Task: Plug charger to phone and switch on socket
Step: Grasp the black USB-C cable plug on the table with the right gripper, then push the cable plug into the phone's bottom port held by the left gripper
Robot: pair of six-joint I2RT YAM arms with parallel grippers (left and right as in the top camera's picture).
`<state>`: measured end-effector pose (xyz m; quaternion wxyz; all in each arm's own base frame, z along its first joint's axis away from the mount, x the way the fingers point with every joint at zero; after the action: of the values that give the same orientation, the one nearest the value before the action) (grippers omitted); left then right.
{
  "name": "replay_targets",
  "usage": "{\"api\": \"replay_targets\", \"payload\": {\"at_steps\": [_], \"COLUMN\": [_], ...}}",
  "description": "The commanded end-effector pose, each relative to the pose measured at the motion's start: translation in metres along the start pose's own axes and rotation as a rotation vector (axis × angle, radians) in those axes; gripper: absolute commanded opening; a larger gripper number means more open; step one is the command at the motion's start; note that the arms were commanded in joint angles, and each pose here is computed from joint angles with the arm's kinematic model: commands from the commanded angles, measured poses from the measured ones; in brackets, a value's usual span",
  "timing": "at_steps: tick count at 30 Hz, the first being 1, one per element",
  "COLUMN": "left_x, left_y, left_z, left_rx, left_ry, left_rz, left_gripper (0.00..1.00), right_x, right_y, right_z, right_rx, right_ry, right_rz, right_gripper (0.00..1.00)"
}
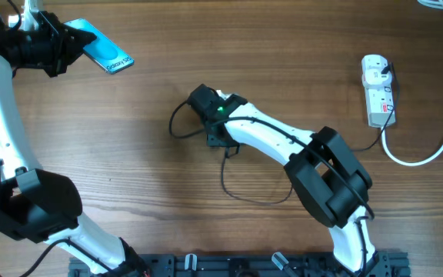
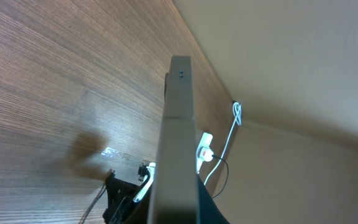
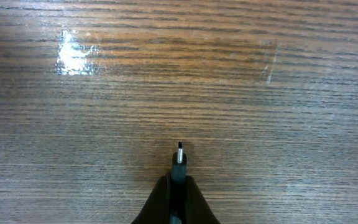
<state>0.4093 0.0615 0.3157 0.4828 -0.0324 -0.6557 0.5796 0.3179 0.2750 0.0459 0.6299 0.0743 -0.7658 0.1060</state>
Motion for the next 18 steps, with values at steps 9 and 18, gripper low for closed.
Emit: {"api": "replay_targets", "payload": {"at_steps": [9,18], "left_x": [0.004,-0.013], "left_y": [-0.008,-0.02], "left_z": [0.008,0.033], "left_rx": [-0.04,-0.152], "left_ry": [0.018,0.121], "left_rz": [0.033,0.059], "left_gripper": [0.04,0.04], "right_x": [-0.065,0.099], "right_y": [-0.001,0.008], "right_z": [0.032,-0.028], "right_rx": [-0.059,0.301], "right_ry": [0.246,-0.079], "right_rz": [-0.106,-0.76], "right_gripper": [0.09,0.04]}}
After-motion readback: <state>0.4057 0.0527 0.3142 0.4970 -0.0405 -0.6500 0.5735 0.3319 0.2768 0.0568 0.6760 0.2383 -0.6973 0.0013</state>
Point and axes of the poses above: each gripper's point midway between its finger pads, its own x axis back along the fingers, its own y axis along the line the jaws close on, z = x × y, the point moved 5 cm from there along x, back along the fingers, and after that the axes turned 12 degrees about x, right-handed, at the moved point
